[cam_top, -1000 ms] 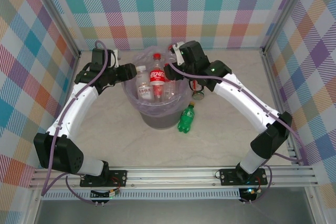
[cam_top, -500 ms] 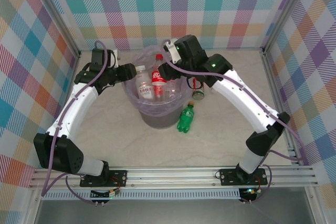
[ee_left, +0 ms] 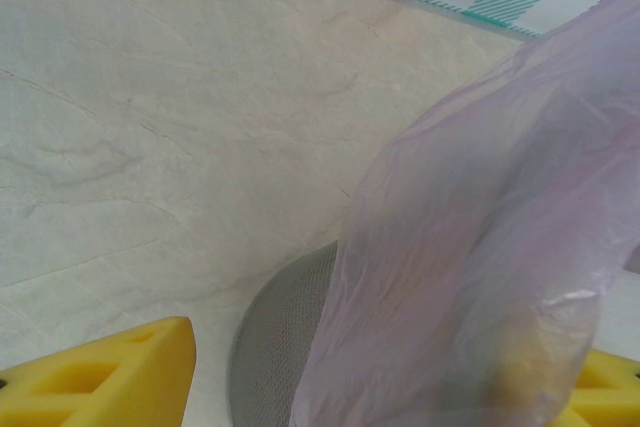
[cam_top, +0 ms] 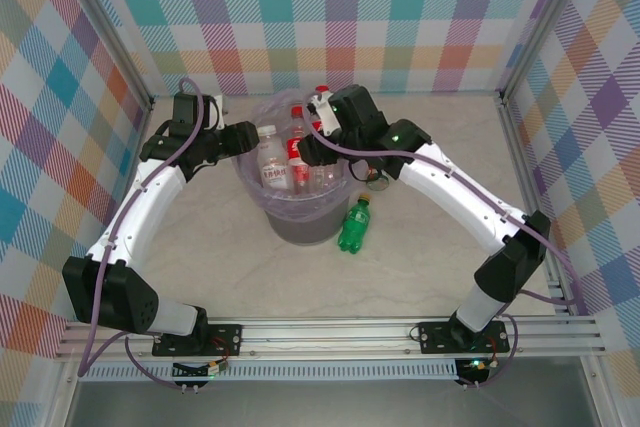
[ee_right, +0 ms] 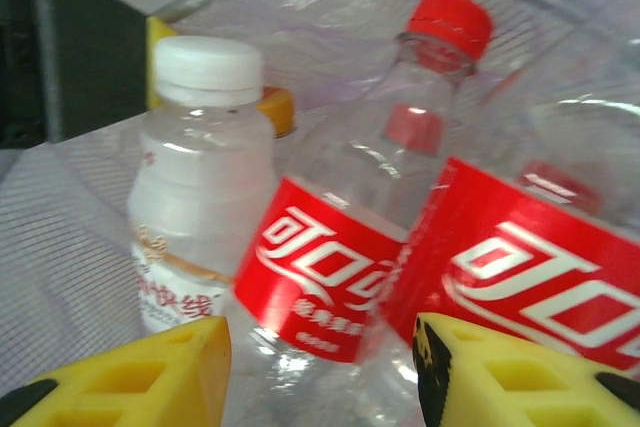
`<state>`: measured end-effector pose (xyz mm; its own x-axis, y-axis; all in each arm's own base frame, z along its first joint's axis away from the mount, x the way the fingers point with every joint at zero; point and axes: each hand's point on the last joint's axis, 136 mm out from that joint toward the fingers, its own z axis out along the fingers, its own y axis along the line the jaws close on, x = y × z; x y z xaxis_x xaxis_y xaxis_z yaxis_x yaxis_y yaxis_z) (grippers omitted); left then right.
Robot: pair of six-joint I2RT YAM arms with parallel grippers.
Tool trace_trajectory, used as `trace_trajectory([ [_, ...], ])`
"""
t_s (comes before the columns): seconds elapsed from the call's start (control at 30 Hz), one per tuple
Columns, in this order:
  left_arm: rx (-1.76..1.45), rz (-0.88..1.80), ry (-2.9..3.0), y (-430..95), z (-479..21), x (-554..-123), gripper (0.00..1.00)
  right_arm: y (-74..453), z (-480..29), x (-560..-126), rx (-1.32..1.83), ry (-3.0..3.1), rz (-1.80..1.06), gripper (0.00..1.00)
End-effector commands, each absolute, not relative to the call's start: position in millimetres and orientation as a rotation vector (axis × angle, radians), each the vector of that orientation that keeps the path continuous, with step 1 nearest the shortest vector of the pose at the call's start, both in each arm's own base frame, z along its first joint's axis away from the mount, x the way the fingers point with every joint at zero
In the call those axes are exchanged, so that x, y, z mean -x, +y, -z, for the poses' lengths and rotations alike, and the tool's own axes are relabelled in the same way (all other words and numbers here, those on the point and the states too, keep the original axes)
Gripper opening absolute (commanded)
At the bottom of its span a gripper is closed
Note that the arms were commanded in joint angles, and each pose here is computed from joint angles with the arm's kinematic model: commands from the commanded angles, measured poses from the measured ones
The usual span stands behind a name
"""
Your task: Put the plastic bottles in the bin
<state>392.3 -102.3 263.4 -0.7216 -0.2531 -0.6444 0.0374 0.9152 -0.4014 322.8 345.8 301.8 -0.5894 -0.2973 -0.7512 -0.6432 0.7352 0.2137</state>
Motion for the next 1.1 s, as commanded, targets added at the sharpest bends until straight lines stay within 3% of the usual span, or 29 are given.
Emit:
trace_trajectory([
  [0.0,0.179,0.458,2.331,-91.5,-262.0,-388.9,0.66,360.1,-216.1,-267.3,0.842,2.533,-0.744,0.53],
  [0.13,0.179,0.459,2.329,-91.6,-262.9,-389.1,0.66,368.9,-226.2,-265.8,0.871,2.503,-0.8,0.53],
  [0.27,0.182,0.451,2.315,-89.9,-267.5,-388.5,0.66,364.4,-269.9,-279.9,0.847,2.391,-0.742,0.54],
  [0.57,0.208,0.413,2.283,-81.5,-288.7,-384.0,0.62,308.2,-351.4,-317.9,0.595,2.265,-0.669,0.69],
  [0.77,0.242,0.34,2.261,-68.3,-303.1,-375.6,0.6,253.9,-348.1,-337.0,0.398,2.307,-0.761,0.71],
  [1.07,0.298,0.186,2.261,-42.4,-311.1,-365.4,0.6,295.3,-312.8,-336.3,0.549,2.352,-1.064,0.73],
])
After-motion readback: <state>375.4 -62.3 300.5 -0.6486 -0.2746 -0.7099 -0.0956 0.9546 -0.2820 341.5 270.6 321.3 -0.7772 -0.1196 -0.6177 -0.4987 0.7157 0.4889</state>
